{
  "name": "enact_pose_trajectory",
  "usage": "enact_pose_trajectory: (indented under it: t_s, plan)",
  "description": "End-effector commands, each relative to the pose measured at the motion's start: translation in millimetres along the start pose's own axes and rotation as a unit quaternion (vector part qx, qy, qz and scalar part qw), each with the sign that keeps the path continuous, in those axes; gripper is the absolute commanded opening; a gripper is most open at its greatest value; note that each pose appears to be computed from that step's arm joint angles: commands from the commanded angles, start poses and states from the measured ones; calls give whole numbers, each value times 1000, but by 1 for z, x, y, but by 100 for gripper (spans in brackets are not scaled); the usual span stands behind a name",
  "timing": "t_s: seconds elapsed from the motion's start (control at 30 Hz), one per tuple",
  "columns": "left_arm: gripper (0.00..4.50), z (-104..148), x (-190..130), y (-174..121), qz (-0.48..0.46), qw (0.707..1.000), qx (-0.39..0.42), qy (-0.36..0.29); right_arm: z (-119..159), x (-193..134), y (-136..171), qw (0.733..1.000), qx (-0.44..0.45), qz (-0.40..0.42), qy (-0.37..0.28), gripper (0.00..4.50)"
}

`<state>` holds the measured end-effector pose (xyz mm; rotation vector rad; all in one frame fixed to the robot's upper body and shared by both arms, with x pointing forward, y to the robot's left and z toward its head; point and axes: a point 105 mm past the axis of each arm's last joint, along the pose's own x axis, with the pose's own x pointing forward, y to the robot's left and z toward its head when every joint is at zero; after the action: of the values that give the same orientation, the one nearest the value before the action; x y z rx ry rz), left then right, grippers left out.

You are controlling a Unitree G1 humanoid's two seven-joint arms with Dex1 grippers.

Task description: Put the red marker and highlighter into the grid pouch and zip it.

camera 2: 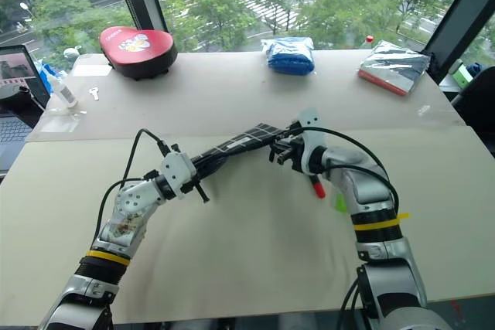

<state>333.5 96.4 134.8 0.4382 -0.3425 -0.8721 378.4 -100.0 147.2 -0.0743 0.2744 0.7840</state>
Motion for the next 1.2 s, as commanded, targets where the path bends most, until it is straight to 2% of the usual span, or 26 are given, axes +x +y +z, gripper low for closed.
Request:
enact_pose_trajectory:
  t_s: [0.03, 0.27, 0.4, 0.5, 0.6, 0.63, 0.7, 0.8, 0.93, 1.03, 1.1, 1.2]
  plan:
    - [0, 11, 4, 0, 1, 1000, 13, -17, 17, 8, 24, 998, -40, 49, -17, 5]
    - [0, 11, 8, -4, -10, 1000, 11, -20, 36, 10, 102, 970, -46, 236, -36, 5]
    - [0, 11, 9, -4, -14, 1000, 13, -23, 44, 13, 115, 964, -26, 263, -40, 5]
    - [0, 12, 10, -4, -16, 1000, 14, -24, 40, 17, 116, 964, -38, 261, -30, 5]
    - [0, 12, 9, -4, -15, 999, 15, -24, 34, 21, 100, 973, -56, 221, -25, 80]
    - [0, 12, 9, -4, -14, 999, 15, -24, 35, 20, 93, 976, -55, 207, -26, 130]
    - [0, 13, 9, -4, -13, 999, 16, -24, 39, 14, 85, 979, -49, 196, -32, 197]
    - [0, 13, 8, -8, -12, 1000, 14, -25, 50, -23, 85, 969, 16, 243, -49, 295]
    - [0, 11, 8, -12, -14, 1000, 11, -25, 49, -83, 93, 957, 14, 282, -60, 295]
    - [0, 10, 9, -13, -16, 999, 12, -25, 46, -117, 92, 962, -5, 262, -69, 295]
    - [0, 10, 11, -11, -13, 999, 11, -28, 41, -133, 53, 989, -15, 132, -61, 295]
    - [0, 10, 14, -12, -15, 999, 7, -32, 37, -156, -4, 997, 1, -53, -62, 295]
